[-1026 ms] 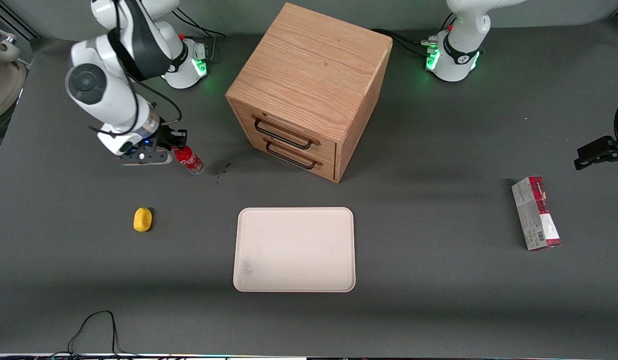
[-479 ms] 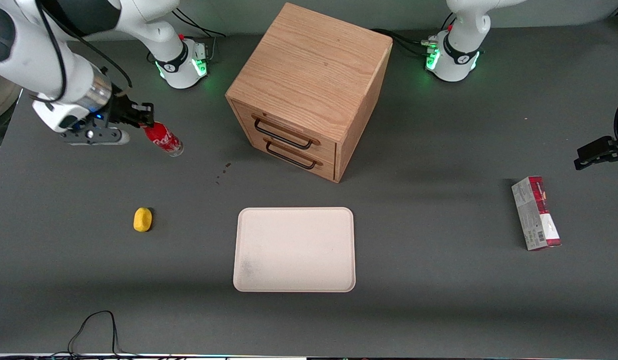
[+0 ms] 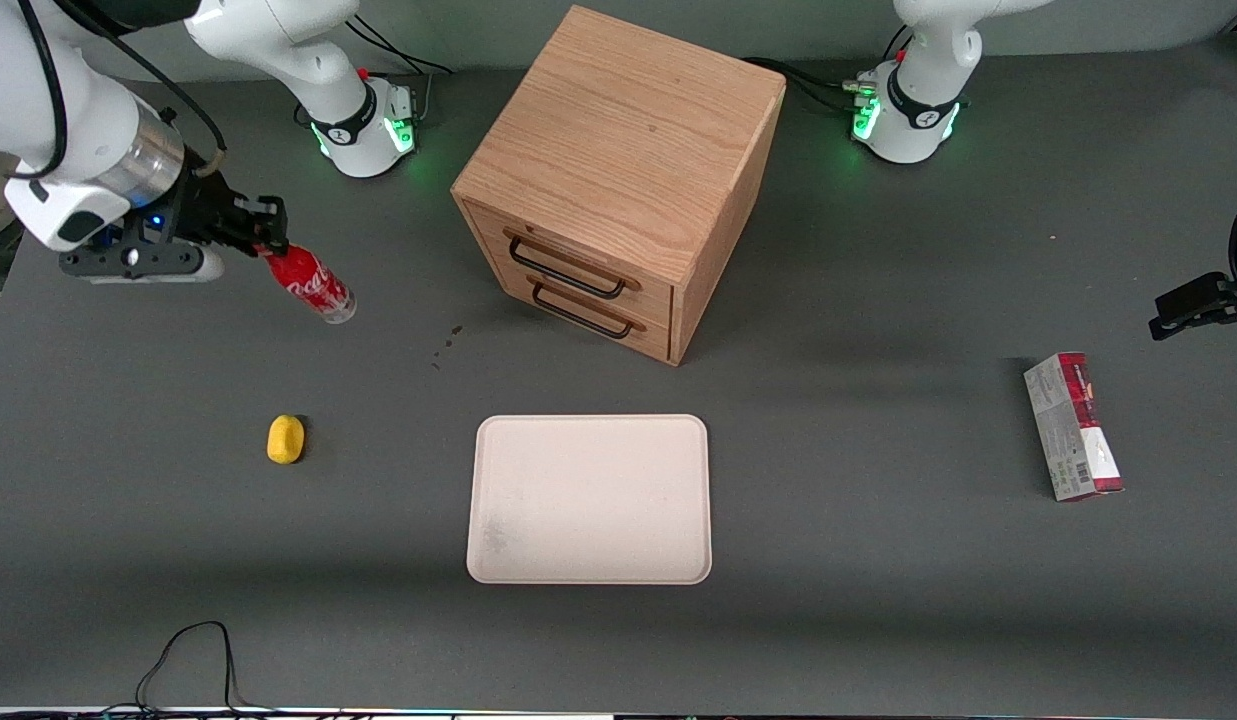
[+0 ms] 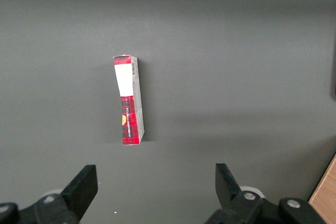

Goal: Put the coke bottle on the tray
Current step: 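Lift the held bottle and carry it over the white tray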

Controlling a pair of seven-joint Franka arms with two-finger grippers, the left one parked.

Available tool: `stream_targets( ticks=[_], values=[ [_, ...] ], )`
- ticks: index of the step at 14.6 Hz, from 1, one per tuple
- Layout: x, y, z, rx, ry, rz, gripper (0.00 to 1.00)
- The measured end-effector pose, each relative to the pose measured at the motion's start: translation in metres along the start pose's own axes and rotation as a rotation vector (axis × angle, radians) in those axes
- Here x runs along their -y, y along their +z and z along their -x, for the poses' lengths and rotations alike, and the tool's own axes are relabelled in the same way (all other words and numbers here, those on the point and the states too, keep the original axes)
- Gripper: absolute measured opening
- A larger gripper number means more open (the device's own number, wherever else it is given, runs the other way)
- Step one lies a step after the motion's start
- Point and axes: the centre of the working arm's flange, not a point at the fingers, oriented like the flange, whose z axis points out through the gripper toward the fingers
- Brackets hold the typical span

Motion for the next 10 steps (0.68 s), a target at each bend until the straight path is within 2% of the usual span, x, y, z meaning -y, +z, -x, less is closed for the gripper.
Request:
stream_targets(
  ticks=[2,6,10],
  values=[
    [0.022,0.002,-0.036,-0.013,-0.007,-0.008,0.31],
    [0.072,0.034,-0.107,-0.03,-0.037,0.014,0.31],
    [0.109,0.081,-0.152,-0.038,-0.067,0.026,0.31]
  ],
)
